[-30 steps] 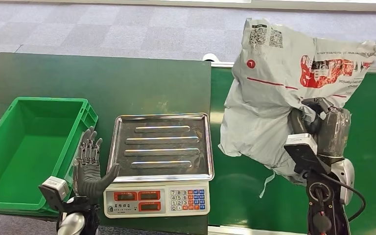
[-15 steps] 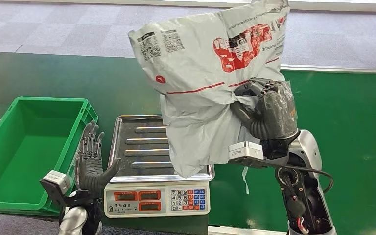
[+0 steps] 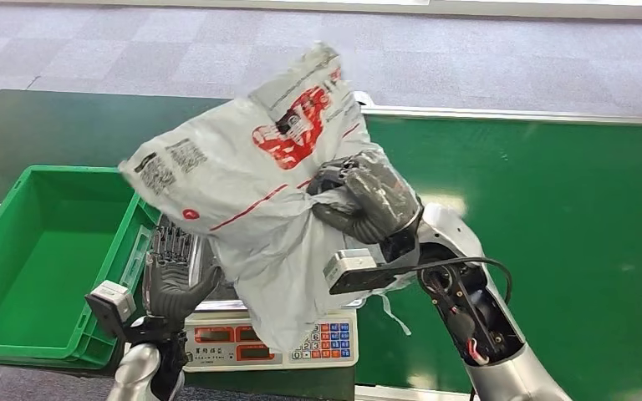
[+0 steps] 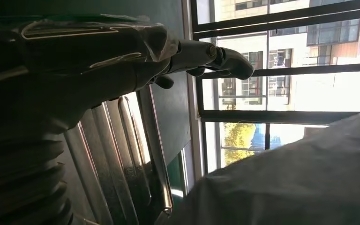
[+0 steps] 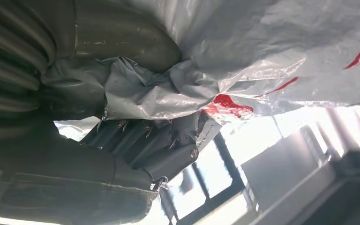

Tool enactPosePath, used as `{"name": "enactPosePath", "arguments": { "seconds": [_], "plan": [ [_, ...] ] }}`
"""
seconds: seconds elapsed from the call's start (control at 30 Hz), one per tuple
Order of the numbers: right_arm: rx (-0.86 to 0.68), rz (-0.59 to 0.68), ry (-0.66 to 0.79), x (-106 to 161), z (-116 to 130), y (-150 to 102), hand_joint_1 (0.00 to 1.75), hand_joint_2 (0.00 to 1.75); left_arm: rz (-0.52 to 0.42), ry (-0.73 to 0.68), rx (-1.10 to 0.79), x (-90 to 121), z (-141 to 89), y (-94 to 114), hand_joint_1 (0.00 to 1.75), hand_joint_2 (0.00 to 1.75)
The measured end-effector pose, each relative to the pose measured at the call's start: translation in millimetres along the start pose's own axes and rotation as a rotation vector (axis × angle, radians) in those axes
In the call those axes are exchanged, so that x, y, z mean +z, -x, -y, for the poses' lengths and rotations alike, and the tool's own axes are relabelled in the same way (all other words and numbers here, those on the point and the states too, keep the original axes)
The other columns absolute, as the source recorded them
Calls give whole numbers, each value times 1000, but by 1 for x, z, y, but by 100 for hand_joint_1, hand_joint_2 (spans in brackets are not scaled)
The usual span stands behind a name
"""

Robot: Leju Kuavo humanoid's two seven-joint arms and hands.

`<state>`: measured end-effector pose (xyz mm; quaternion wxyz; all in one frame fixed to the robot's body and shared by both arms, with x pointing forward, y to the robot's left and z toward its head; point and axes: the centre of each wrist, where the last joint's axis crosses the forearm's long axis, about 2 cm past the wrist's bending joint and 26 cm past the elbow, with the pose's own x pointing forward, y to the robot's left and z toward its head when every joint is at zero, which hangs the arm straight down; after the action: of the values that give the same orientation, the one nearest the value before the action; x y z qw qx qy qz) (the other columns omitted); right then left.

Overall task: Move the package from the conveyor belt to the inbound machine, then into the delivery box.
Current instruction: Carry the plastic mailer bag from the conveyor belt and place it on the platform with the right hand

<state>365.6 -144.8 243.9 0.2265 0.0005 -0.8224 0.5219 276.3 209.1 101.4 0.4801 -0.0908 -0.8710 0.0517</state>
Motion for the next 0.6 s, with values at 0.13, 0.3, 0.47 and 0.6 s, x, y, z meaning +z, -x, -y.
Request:
{"name": "enactPosePath", "arguments": {
  "seconds": [0.13,0.3,0.47,0.6],
  "plan": [
    [-136,-56,-299,-12,-36,17,175,175,-22,10,6,-1,3,6,0,175],
    [-175,-137,-463,-10,-53,30,175,175,-31,13,5,-2,4,8,0,175],
    [-175,-177,-529,-8,-60,37,175,175,-39,13,2,-2,4,10,0,175],
    [-182,-220,-578,-7,-62,40,175,175,-44,13,2,-3,4,11,0,175]
  ]
}}
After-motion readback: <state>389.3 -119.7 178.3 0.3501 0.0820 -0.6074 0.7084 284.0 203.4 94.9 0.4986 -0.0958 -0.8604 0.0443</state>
